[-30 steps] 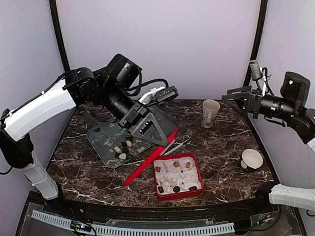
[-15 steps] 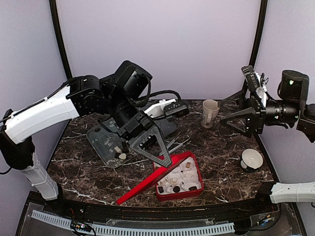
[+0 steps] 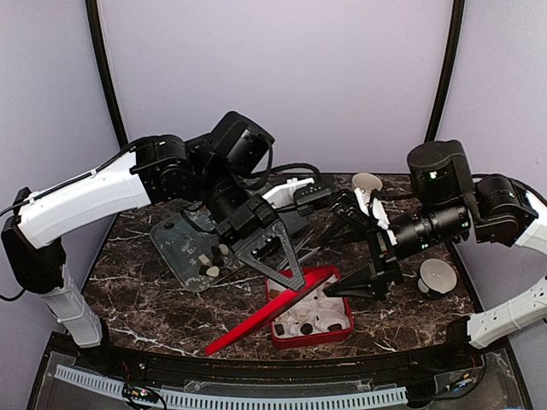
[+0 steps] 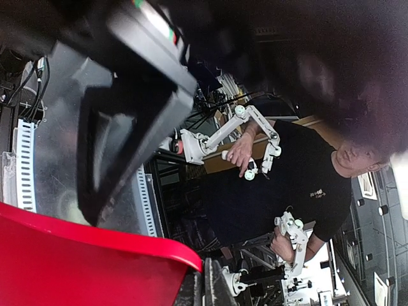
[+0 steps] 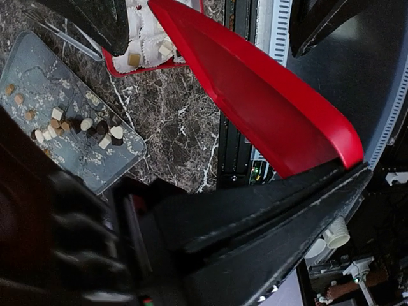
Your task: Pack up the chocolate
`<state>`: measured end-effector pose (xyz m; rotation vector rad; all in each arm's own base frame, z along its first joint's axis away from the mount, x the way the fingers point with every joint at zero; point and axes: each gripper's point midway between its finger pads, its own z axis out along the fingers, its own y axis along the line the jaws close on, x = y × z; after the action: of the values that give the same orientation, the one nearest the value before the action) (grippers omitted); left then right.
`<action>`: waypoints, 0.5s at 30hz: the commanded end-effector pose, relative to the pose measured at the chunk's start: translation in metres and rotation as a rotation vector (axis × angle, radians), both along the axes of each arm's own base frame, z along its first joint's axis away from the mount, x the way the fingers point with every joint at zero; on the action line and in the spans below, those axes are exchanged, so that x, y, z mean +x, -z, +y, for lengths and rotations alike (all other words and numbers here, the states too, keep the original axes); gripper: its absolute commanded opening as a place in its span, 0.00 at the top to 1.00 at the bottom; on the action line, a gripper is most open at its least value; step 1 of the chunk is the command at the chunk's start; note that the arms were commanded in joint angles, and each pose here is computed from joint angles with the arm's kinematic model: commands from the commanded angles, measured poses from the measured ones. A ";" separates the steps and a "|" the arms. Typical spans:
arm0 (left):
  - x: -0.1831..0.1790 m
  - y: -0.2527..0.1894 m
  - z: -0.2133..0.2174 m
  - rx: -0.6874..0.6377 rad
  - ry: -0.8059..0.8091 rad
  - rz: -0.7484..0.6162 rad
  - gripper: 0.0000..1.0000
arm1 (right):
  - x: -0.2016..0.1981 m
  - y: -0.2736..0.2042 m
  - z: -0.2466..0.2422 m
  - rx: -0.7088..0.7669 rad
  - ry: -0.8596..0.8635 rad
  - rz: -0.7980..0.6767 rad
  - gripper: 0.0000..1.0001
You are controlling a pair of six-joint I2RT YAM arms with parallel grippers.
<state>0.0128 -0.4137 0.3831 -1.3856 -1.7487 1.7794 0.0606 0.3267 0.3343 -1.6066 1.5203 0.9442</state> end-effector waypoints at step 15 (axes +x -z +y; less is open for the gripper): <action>-0.011 -0.013 0.006 -0.039 0.069 0.048 1.00 | -0.044 0.004 0.040 -0.040 -0.190 -0.274 0.37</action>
<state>0.0083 -0.4131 0.3864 -1.3597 -1.6999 1.7745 0.0186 0.3620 0.3101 -1.8825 1.2951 0.7693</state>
